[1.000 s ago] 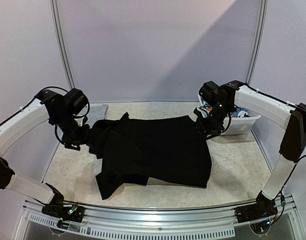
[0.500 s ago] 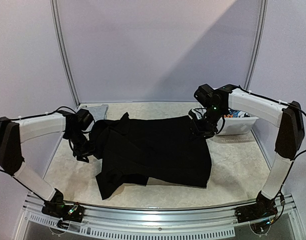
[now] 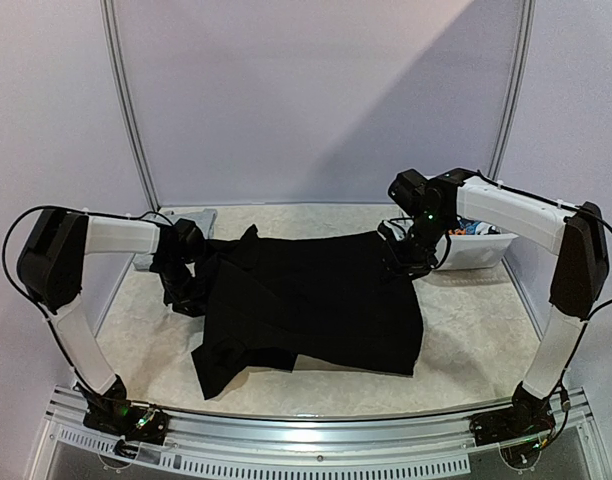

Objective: Fold and stack the mixed laundry pile
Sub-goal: Smooth out the flattened shirt at the center of the board.

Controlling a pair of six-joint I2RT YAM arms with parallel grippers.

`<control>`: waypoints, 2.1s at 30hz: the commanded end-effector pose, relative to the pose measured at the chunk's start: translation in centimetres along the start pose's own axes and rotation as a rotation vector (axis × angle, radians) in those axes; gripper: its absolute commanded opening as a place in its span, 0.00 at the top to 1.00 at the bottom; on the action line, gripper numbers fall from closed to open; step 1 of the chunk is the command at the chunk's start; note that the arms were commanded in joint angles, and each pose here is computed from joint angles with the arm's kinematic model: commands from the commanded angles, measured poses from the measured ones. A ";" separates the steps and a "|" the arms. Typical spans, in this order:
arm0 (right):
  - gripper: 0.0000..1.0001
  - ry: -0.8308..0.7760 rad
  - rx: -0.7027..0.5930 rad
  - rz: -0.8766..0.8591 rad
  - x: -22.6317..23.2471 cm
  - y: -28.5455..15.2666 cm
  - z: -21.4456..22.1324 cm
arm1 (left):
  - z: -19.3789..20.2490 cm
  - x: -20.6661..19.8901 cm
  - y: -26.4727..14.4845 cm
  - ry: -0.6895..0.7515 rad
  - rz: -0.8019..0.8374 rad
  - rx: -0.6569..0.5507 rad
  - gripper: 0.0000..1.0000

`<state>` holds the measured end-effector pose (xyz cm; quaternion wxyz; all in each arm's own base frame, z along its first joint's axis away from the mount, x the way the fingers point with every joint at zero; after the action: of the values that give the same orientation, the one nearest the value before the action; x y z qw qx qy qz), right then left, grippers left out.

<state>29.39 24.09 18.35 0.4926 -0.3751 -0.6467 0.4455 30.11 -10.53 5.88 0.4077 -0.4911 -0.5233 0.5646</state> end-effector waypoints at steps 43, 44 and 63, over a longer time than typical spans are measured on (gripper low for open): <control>0.54 -0.016 -0.073 0.026 0.6 -1.3 -1.7 | -10.1 -4.9 -32.0 0.222 0.086 -0.773 1.00; 0.54 -0.011 -0.076 0.029 0.5 -1.3 -1.6 | -11.6 -5.2 -32.1 0.220 0.090 -0.789 1.00; 0.54 0.146 -0.078 0.073 -0.5 -2.6 0.1 | -35.5 -1.7 -31.3 -0.059 0.369 -1.426 0.61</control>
<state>29.49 22.91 20.13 0.4979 -0.4342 -0.6245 0.4166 60.06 -2.40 37.02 -0.0145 -0.6987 -0.6801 0.2217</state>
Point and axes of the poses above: each gripper's point midway between its finger pads, its own y axis out along the fingers, its own x axis along the line the jaws close on, z = x × y, the point moved 5 cm from there along -y, back along the fingers, and after that the axes turned 3 degrees about y, right-handed, at the moved point
